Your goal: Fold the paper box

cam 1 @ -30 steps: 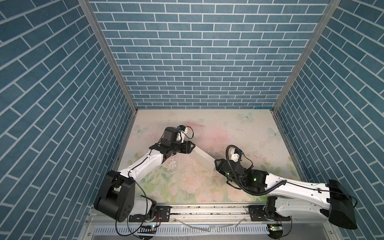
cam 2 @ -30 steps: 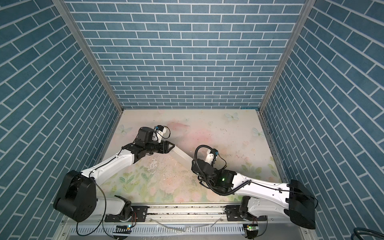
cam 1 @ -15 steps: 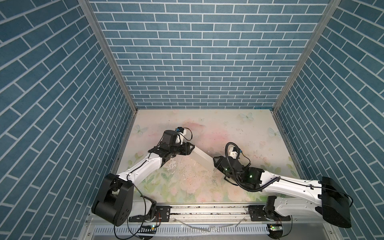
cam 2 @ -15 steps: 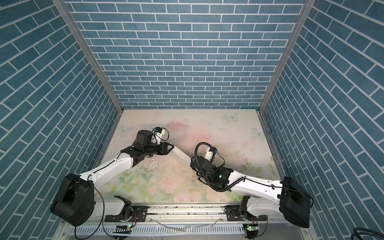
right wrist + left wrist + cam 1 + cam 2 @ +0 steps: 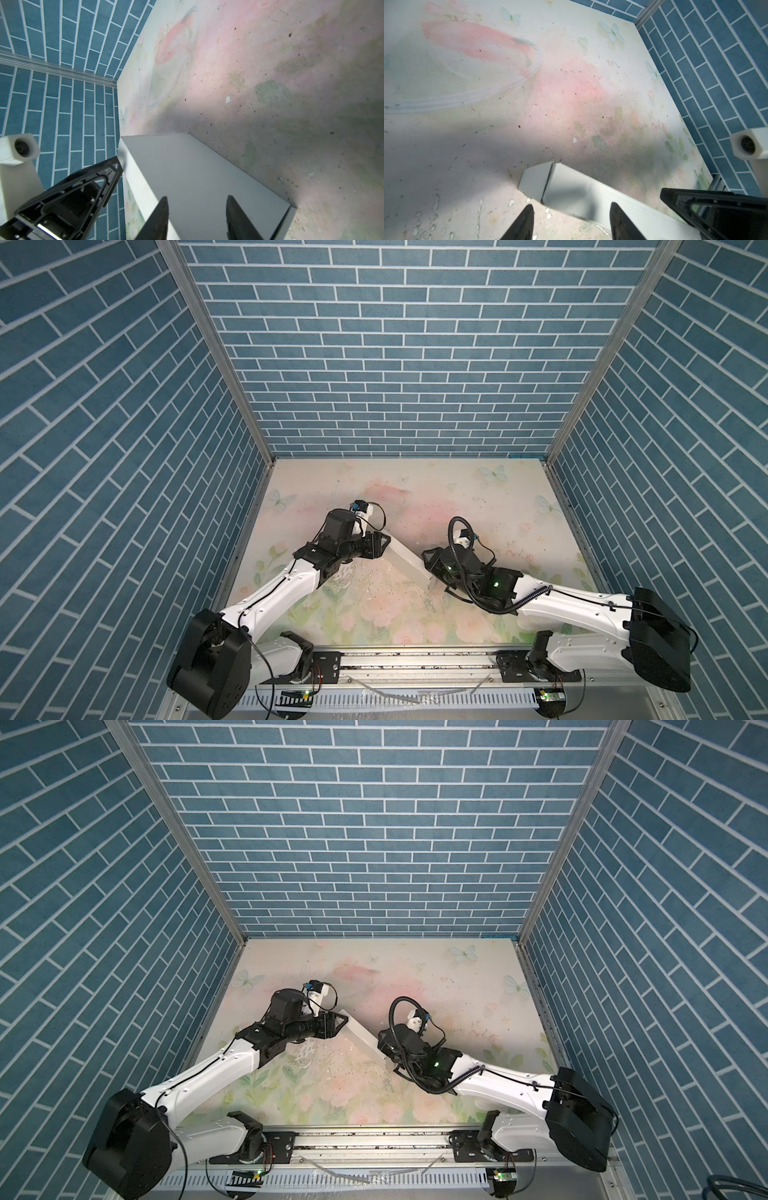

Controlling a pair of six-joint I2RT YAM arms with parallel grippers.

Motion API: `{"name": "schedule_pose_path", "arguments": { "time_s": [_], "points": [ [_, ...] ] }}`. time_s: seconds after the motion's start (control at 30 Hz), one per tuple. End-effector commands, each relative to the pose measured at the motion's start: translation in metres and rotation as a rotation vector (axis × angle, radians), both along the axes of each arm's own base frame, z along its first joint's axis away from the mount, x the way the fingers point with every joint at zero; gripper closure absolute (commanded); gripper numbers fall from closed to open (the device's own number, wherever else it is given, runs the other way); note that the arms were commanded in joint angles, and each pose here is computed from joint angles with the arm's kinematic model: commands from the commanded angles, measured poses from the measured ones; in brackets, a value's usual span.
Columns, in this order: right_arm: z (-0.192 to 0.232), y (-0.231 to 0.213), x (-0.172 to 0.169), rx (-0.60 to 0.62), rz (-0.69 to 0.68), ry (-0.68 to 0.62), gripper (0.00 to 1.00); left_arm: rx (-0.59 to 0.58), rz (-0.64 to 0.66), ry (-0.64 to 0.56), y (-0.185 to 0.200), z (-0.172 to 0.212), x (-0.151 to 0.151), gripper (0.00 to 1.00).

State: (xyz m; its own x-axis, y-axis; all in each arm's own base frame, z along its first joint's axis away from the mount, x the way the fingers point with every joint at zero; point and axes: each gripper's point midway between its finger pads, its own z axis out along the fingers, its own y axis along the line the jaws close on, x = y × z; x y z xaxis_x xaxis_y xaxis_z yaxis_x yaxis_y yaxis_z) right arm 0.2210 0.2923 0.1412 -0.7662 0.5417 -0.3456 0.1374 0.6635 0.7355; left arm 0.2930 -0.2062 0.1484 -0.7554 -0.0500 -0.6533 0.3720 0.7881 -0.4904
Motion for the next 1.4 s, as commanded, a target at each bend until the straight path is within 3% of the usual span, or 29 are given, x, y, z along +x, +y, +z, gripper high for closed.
{"name": "schedule_pose_path", "arguments": {
  "time_s": [0.0,0.27,0.5,0.77,1.37],
  "points": [
    [0.025,-0.014,0.003,-0.038,-0.012,-0.040,0.55,0.045,0.037,0.023,0.010,-0.010,-0.003,0.41],
    [0.049,-0.038,-0.029,-0.118,0.031,0.002,0.56,0.053,0.028,0.014,0.005,-0.011,0.005,0.37],
    [0.036,-0.027,-0.044,-0.102,0.042,0.043,0.55,0.049,0.007,-0.029,-0.001,0.006,0.016,0.32],
    [0.026,-0.022,-0.048,-0.084,0.032,0.043,0.52,0.042,-0.016,-0.047,-0.004,0.019,0.022,0.29],
    [-0.004,-0.005,-0.048,-0.030,0.030,0.067,0.51,0.041,-0.052,-0.001,-0.012,-0.002,0.024,0.31]
  ]
}}
